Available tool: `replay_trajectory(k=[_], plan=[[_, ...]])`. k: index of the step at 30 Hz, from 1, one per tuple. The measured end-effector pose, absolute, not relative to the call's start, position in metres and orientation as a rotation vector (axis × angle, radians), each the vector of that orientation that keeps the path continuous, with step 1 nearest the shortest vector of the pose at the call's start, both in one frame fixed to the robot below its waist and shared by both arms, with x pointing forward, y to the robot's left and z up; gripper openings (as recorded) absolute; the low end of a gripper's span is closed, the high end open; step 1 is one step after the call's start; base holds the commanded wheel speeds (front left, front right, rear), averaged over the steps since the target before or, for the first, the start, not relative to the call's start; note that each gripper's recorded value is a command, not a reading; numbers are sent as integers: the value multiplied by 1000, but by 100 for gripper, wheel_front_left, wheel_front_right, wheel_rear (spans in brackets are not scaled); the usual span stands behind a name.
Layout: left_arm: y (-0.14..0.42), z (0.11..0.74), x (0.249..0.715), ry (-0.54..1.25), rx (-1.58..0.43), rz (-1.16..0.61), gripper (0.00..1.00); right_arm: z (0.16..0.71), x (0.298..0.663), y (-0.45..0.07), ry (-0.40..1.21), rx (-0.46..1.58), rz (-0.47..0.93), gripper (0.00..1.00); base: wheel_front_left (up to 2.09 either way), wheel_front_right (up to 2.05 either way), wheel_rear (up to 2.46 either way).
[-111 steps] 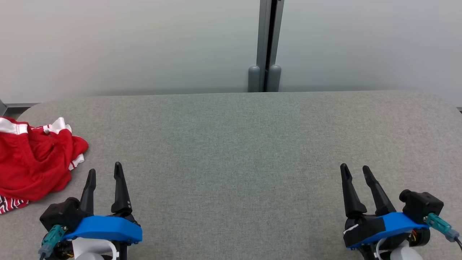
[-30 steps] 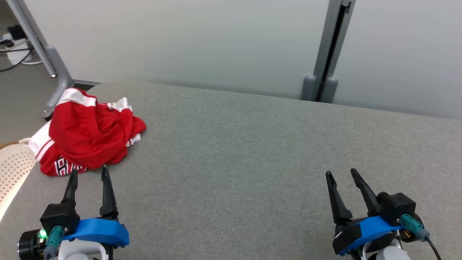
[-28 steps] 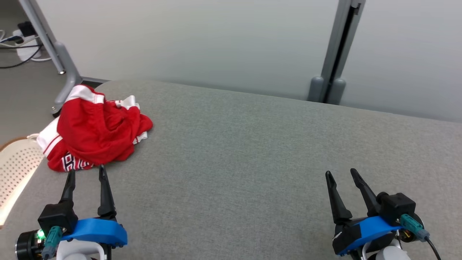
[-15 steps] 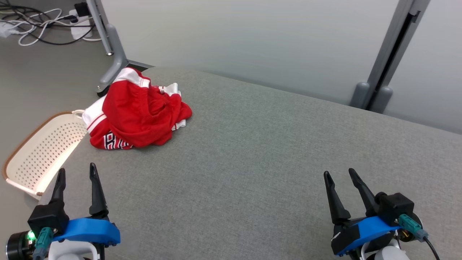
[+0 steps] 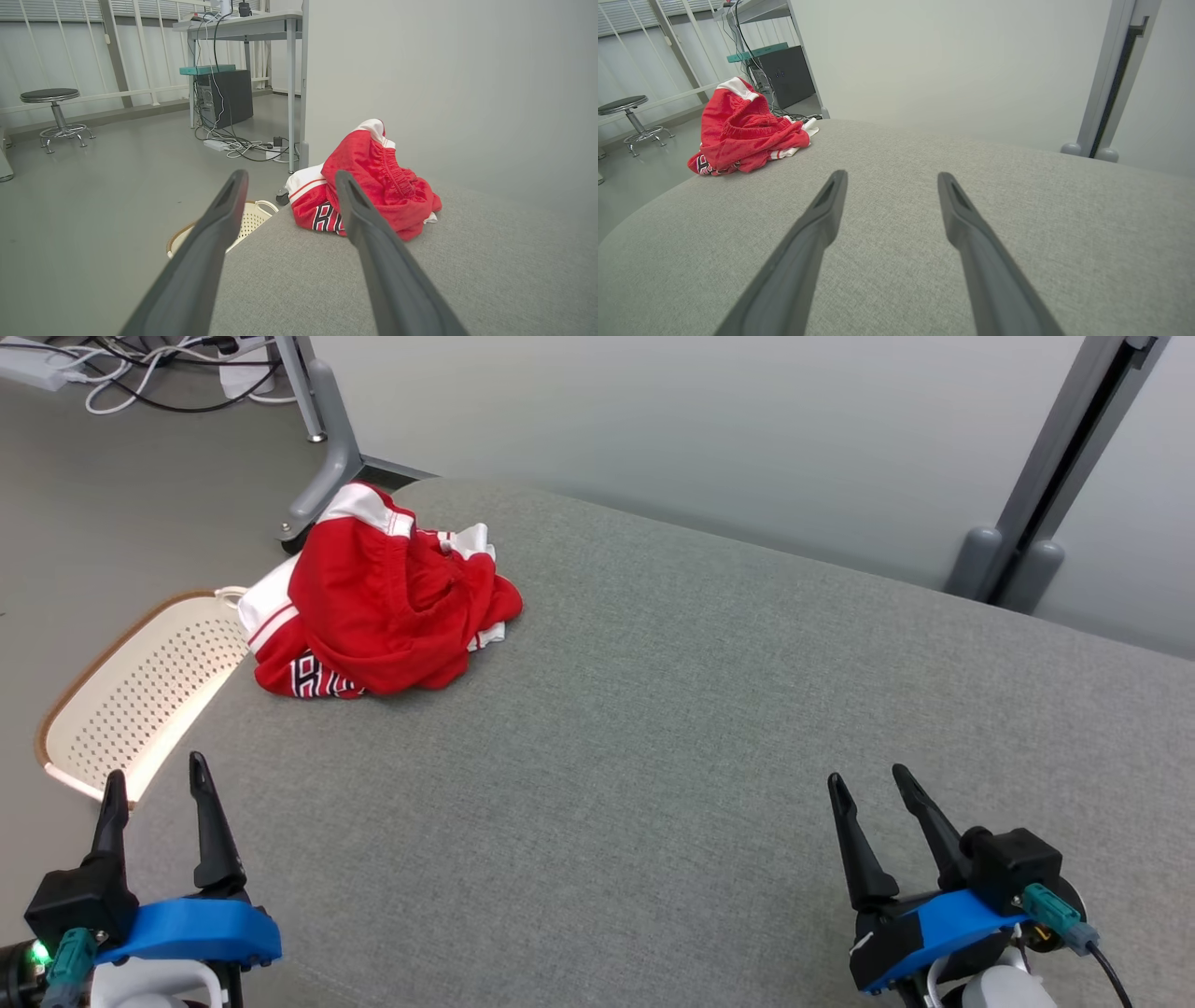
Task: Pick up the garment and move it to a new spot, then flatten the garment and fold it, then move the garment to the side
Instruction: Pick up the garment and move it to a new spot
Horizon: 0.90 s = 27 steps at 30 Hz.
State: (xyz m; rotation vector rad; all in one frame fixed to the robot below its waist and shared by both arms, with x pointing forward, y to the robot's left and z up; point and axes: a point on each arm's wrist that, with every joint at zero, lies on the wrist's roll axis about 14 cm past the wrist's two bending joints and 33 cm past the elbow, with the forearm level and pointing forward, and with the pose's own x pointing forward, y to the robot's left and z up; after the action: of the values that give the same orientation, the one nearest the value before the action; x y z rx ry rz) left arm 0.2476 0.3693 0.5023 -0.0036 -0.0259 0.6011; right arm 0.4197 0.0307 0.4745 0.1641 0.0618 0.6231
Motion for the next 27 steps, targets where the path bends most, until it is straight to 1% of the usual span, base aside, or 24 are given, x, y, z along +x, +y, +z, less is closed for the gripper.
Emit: replay_trajectory(k=[4, 8, 13, 18, 21, 27], plan=[[368, 507, 264, -37, -9, 579, 100, 473, 425, 23, 59, 160, 601, 100, 0, 0, 0], [372, 528, 298, -89, 8, 537, 100, 469, 434, 9, 58, 153, 560, 100, 0, 0, 0], [384, 555, 355, -132, 47, 478, 100, 463, 449, -17, 53, 131, 492, 100, 0, 0, 0], [388, 569, 419, -152, 54, 415, 100, 458, 465, -50, 45, 105, 404, 100, 0, 0, 0], [387, 566, 453, -128, 69, 379, 100, 453, 472, -71, 47, 83, 351, 100, 0, 0, 0], [388, 528, 501, 18, 66, 342, 100, 441, 480, -96, 68, 64, 287, 100, 0, 0, 0]])
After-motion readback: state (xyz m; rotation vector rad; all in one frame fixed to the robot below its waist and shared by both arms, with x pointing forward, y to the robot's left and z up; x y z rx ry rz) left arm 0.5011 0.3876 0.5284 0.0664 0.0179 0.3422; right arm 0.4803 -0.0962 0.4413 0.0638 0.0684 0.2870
